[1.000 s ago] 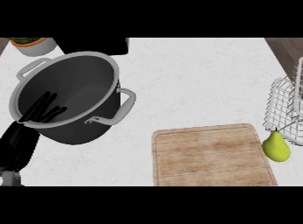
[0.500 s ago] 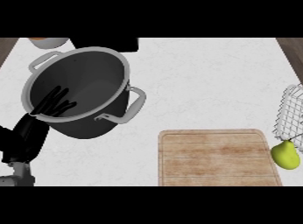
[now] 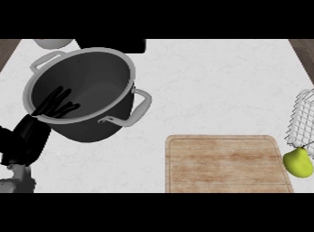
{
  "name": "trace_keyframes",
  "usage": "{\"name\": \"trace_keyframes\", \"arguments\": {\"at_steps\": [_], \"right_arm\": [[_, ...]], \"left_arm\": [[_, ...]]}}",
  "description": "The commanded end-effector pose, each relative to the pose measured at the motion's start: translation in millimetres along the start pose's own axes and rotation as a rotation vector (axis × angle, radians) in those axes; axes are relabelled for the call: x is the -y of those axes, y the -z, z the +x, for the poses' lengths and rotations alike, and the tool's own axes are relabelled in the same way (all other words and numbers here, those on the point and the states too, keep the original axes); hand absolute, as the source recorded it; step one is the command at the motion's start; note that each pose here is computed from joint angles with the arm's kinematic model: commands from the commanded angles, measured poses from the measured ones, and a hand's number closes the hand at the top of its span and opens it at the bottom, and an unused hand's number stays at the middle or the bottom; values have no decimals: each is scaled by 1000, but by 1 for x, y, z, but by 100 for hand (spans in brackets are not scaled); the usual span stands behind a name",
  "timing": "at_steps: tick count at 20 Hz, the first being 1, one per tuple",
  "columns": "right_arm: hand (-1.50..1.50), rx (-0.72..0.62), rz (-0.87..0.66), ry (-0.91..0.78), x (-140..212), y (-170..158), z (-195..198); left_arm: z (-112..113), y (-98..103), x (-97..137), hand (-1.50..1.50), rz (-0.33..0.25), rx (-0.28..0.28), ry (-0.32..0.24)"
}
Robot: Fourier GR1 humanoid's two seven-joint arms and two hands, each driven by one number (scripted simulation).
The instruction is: Pick the cupcake from the cutting board and place it in the tiered basket
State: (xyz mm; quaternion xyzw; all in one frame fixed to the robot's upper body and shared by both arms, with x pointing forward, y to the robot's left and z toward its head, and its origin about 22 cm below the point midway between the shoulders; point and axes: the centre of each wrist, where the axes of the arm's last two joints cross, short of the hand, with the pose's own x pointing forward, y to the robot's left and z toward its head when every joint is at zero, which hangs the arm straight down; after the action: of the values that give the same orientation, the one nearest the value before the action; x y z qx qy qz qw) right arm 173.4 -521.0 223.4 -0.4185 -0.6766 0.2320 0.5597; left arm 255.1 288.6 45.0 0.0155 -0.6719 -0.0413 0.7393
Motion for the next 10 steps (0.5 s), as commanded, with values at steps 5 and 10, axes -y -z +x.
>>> {"name": "trace_keyframes", "arguments": {"at_steps": [5, 10], "right_arm": [[150, -73, 51, -1, -54, 25, 25], [150, -79, 87, -13, -55, 33, -5]], "left_arm": [[-17, 0, -2, 0, 32, -51, 23], [-16, 1, 4, 0, 16, -44, 33]]}}
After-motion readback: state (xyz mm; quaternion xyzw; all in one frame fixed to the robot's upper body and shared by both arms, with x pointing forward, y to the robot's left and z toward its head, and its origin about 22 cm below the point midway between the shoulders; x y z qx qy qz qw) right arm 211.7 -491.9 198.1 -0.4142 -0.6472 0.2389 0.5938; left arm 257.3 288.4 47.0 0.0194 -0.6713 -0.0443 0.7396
